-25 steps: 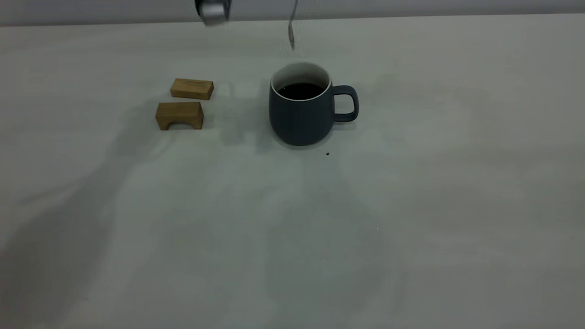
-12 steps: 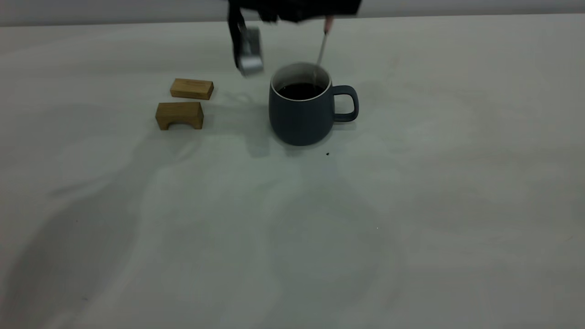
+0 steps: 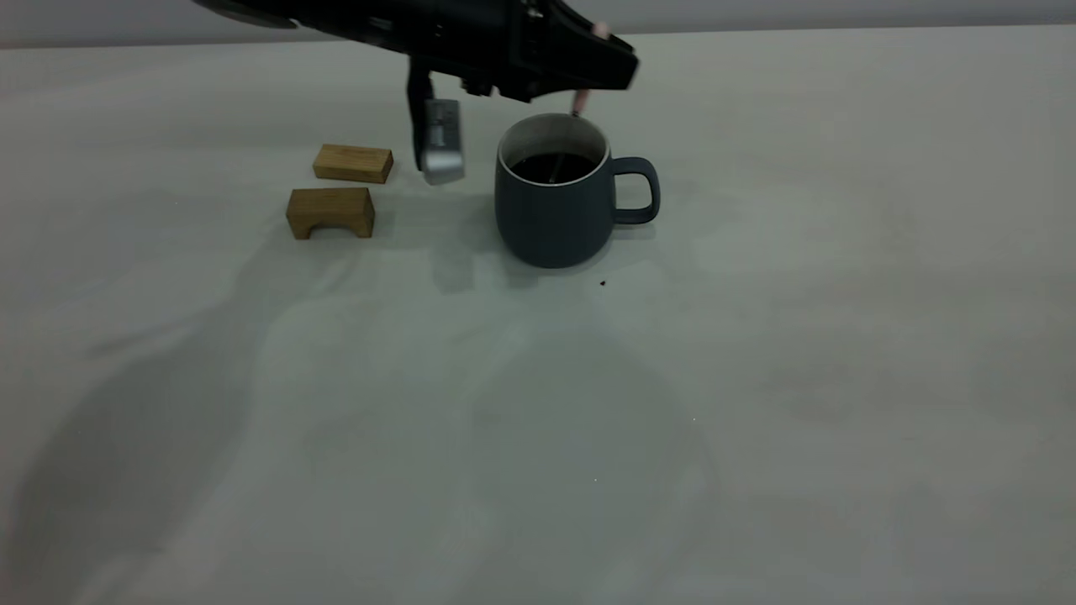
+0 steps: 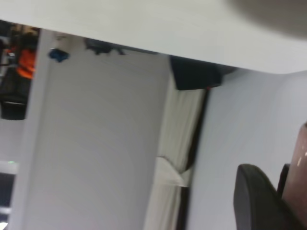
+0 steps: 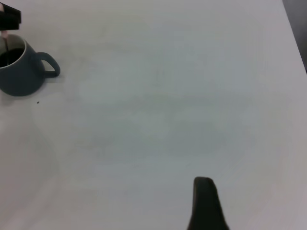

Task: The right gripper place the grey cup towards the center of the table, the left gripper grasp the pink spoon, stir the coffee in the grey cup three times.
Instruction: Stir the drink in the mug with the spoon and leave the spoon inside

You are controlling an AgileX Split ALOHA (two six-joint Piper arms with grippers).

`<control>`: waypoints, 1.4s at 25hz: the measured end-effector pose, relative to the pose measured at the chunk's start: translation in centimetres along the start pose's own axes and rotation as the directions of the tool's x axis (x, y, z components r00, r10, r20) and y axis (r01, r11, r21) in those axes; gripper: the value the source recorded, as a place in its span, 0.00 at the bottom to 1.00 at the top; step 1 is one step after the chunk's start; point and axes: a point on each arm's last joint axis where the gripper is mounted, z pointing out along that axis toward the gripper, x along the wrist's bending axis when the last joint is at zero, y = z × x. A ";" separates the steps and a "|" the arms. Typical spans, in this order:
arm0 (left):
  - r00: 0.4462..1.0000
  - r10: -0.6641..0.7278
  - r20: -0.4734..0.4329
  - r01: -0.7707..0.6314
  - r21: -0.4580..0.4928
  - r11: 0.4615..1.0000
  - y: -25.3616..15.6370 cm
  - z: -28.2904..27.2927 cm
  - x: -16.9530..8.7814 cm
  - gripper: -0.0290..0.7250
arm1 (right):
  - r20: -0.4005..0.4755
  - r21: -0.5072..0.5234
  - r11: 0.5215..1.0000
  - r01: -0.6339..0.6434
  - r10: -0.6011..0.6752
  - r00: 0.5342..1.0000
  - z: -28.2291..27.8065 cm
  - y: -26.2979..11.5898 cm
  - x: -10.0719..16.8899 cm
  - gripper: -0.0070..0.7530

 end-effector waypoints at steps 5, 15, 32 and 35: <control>0.995 -0.025 0.092 0.026 -0.001 1.000 0.3 -0.4 -1.0 0.22 | 0.000 0.000 1.000 0.000 0.000 1.000 0.0 0.0 0.0 0.75; 0.997 0.021 0.077 -0.026 0.063 0.998 0.2 2.1 0.1 0.22 | 0.000 0.000 1.000 0.000 0.000 1.000 0.0 0.0 0.0 0.75; 0.998 -0.054 0.043 0.054 0.013 0.998 1.4 -0.3 -0.9 0.22 | 0.000 0.000 1.000 0.000 0.000 1.000 0.0 0.0 0.0 0.75; 0.996 -0.041 0.083 0.038 0.042 0.998 0.7 0.2 -1.2 0.22 | 0.000 0.000 1.000 0.000 0.000 1.000 0.0 0.0 0.0 0.75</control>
